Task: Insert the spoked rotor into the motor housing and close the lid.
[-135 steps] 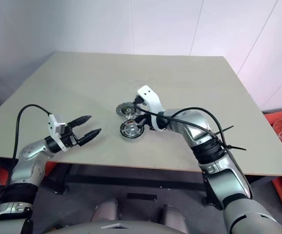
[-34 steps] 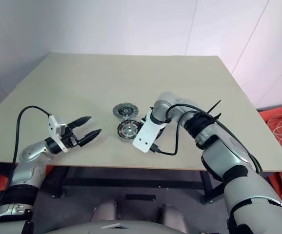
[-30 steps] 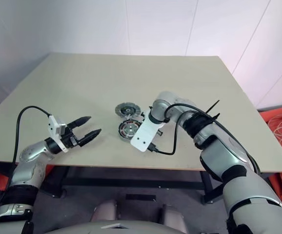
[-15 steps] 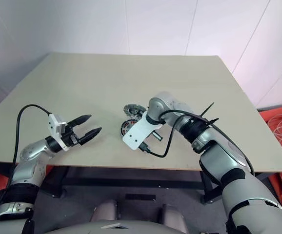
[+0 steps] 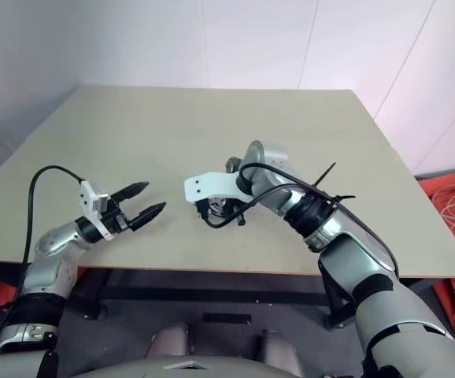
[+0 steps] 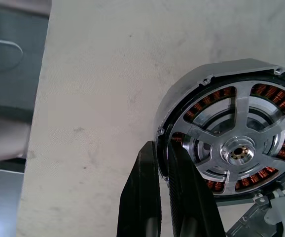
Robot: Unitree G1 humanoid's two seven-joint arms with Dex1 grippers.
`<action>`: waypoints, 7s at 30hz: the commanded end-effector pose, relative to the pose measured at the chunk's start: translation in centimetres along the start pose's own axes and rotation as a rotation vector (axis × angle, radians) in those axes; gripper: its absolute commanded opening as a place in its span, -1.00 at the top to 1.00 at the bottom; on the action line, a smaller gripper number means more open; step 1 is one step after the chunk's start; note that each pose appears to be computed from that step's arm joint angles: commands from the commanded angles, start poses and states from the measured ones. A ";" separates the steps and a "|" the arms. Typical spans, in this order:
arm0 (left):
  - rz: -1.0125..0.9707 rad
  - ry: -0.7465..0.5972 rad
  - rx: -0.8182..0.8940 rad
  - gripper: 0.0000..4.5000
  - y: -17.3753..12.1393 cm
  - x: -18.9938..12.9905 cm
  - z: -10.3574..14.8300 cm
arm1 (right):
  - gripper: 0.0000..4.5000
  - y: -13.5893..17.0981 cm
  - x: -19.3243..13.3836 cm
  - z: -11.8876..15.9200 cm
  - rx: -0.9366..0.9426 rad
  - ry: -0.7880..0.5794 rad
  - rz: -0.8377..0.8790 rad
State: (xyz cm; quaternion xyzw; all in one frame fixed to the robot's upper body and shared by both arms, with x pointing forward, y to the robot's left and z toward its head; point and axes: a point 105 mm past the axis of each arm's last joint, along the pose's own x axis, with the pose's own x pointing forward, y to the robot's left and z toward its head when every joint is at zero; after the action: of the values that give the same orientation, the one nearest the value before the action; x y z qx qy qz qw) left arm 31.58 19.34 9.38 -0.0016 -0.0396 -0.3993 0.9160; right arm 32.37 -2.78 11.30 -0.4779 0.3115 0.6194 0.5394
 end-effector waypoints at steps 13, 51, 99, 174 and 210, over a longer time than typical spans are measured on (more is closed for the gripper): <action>-0.002 -0.031 0.050 -1.00 0.1 0.3 1.3 | 0.99 -2.6 0.9 0.6 0.292 -0.066 -0.061; -0.015 -0.031 0.053 -1.00 0.0 0.8 1.4 | -0.77 -1.1 -2.0 3.1 -0.463 0.025 -0.160; -0.013 -0.042 0.056 -1.00 -0.3 1.3 1.8 | 0.99 -1.0 0.3 0.4 -0.085 0.062 -0.046; -0.060 0.039 -0.064 -1.00 -0.6 -0.4 1.3 | 0.99 -2.9 -7.4 -8.5 0.823 -0.689 -0.657; -0.059 0.032 -0.057 -1.00 -0.5 -0.6 0.4 | 0.99 -1.8 -0.2 -0.7 0.607 -0.715 -0.419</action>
State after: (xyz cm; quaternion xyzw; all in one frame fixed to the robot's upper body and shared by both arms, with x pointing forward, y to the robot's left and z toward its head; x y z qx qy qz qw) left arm 30.47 19.47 8.58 -0.0343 0.0097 -0.4219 0.9059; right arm 33.91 -3.08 9.20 -0.1273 0.2174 0.5016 0.8276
